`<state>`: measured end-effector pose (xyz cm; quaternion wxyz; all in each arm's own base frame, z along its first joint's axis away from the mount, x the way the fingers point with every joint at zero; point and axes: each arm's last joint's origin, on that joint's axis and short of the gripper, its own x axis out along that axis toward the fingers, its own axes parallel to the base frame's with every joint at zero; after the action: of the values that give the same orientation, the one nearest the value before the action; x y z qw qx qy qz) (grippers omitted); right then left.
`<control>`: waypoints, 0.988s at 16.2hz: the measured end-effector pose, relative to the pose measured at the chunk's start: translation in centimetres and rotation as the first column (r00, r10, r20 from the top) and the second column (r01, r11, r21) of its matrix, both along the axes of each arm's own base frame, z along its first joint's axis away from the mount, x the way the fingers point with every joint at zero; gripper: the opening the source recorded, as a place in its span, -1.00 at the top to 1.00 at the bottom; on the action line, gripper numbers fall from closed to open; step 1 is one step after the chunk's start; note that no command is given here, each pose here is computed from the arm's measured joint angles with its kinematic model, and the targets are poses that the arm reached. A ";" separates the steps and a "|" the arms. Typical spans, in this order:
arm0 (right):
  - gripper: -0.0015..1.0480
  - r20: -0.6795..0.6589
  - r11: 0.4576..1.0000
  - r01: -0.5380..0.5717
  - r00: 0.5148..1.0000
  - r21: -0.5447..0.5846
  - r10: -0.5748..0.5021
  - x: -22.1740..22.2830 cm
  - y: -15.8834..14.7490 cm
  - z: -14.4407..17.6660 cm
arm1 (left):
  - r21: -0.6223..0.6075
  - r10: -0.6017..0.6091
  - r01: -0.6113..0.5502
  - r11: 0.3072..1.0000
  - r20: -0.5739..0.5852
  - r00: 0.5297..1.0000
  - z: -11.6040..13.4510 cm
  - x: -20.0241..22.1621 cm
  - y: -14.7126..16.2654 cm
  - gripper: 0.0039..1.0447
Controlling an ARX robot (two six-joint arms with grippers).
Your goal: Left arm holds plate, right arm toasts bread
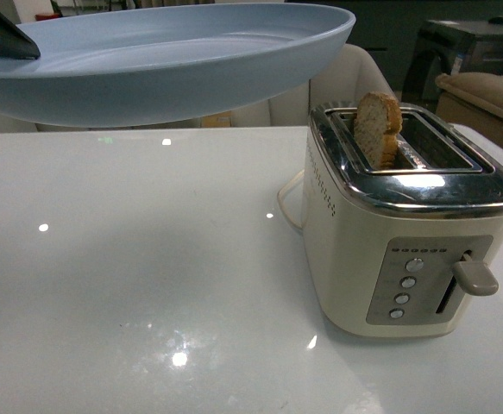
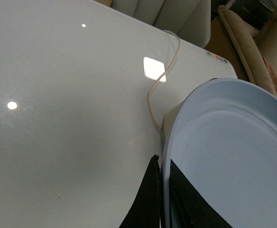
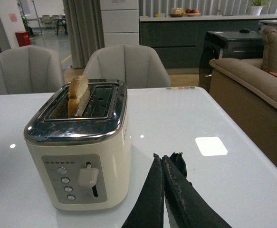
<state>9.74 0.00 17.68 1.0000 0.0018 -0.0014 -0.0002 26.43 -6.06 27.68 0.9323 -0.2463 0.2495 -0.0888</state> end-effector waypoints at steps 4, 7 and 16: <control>0.96 0.006 1.000 0.000 1.000 -0.001 0.000 0.0 0.0 -0.9 | 0.000 -0.002 0.002 1.000 0.000 1.000 0.0 0.0 0.0 0.95; 0.96 0.002 1.000 0.000 1.000 -0.001 0.000 0.0 0.0 -1.0 | -0.001 -0.002 0.002 1.000 0.000 1.000 0.0 0.0 0.0 0.95; 0.32 0.002 1.000 0.000 1.000 -0.001 0.000 0.0 0.0 -1.0 | -0.001 -0.002 0.002 1.000 0.000 1.000 0.0 0.0 0.0 0.95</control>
<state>9.72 0.00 16.70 1.0000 0.0012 -0.0022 0.0000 26.43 -6.08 27.68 0.9322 -0.2464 0.2496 -0.0897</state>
